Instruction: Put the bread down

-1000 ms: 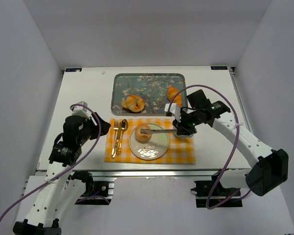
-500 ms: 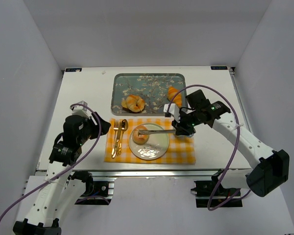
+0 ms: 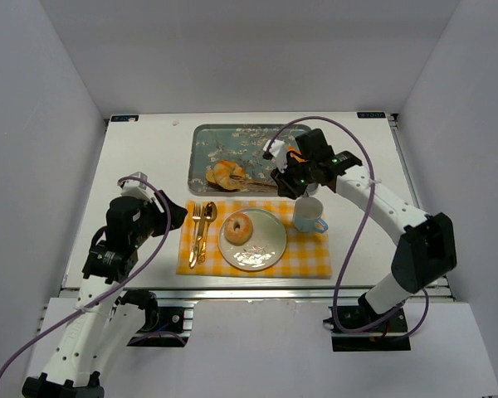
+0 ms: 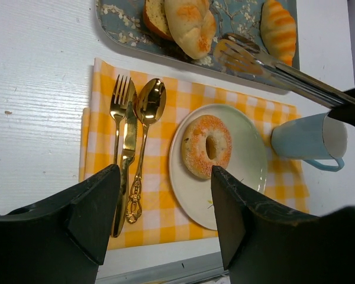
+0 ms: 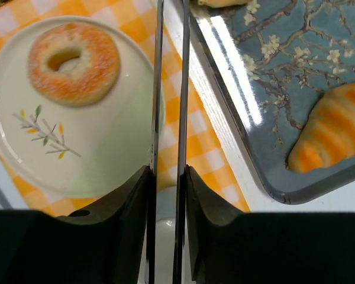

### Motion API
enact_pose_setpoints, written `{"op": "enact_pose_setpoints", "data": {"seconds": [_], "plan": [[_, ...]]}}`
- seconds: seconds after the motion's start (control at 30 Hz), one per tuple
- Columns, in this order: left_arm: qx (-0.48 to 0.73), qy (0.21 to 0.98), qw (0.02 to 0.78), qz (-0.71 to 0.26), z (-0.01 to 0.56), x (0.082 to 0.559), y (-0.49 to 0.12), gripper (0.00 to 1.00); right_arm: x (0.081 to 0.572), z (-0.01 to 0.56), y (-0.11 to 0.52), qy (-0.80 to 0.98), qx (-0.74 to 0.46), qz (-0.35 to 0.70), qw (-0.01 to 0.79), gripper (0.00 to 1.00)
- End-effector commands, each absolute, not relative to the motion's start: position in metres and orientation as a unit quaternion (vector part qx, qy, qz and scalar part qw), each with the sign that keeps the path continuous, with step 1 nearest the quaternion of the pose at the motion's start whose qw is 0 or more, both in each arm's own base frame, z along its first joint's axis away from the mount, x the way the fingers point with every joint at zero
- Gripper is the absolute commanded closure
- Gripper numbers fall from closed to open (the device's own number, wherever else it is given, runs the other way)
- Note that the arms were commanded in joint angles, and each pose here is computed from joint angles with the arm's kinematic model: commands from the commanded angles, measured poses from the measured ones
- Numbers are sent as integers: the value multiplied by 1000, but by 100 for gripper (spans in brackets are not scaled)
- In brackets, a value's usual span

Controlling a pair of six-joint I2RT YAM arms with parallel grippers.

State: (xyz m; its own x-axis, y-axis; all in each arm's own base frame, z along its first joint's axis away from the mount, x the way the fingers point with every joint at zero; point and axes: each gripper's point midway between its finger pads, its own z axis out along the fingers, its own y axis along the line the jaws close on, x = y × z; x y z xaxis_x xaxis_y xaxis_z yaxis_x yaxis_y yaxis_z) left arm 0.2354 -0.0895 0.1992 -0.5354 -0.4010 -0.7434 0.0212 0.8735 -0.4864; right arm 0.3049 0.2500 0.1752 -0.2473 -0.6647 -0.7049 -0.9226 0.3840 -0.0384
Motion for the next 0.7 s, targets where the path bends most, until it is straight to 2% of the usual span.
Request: {"op": "enact_pose_setpoints", "data": {"seconds": [0.0,0.17,0.27,0.67], "plan": [[-117,843,475,-224,201,234,-88,28,341,196,265,767,-485,177,382,64],[-119,845,472,-222,198,232,-86,28,349,187,273,775,-475,184,375,56],[-120,845,473,-220,198,231,-85,28,350,186,276,776,-471,190,375,55],[-119,846,471,-218,195,232,-85,27,333,181,284,768,-493,207,353,56]]}}
